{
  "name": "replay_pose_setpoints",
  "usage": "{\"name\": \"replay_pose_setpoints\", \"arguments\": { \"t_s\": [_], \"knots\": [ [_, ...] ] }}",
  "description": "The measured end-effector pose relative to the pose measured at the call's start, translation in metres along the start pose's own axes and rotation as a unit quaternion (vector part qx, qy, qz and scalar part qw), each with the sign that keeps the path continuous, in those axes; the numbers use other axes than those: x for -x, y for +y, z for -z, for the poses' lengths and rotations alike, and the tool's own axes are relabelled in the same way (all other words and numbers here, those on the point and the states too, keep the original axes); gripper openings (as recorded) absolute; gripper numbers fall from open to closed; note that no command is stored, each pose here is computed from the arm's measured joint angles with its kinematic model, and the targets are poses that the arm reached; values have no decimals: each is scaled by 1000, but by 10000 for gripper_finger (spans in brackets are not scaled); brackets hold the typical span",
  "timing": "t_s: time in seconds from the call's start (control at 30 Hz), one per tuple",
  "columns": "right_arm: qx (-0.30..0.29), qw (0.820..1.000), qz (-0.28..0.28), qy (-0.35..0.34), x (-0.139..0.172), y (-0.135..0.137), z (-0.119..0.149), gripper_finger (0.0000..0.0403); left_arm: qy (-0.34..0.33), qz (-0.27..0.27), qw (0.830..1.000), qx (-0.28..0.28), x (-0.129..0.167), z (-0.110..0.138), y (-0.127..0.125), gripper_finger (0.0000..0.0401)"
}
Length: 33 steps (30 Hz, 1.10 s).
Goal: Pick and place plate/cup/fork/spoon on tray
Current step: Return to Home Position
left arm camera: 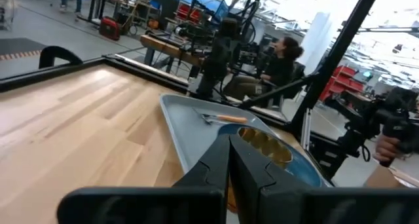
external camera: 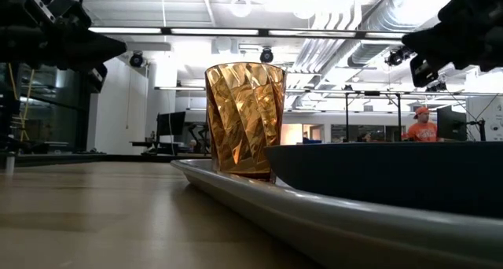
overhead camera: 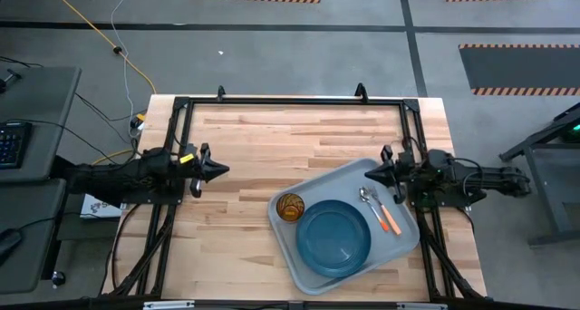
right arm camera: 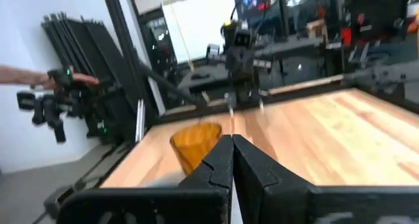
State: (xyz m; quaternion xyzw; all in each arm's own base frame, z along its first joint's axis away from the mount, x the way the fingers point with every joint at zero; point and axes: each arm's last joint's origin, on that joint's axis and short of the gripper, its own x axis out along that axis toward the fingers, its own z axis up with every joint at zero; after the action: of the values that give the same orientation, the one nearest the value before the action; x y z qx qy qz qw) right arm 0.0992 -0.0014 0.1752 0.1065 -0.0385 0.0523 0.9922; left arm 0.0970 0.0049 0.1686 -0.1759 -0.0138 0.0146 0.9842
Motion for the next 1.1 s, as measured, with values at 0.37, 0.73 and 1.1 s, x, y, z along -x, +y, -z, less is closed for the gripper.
{"name": "replay_pose_setpoints", "arguments": {
  "t_s": [0.37,0.73,1.1],
  "knots": [
    [15,999,-1,42,0,-1,8,0,-1,4,1000,0,0,0,-1,1],
    [14,999,3,42,0,-1,8,0,-1,4,1000,0,0,0,-1,1],
    [14,999,3,42,0,-1,8,0,-1,4,1000,0,0,0,-1,1]
  ]
}}
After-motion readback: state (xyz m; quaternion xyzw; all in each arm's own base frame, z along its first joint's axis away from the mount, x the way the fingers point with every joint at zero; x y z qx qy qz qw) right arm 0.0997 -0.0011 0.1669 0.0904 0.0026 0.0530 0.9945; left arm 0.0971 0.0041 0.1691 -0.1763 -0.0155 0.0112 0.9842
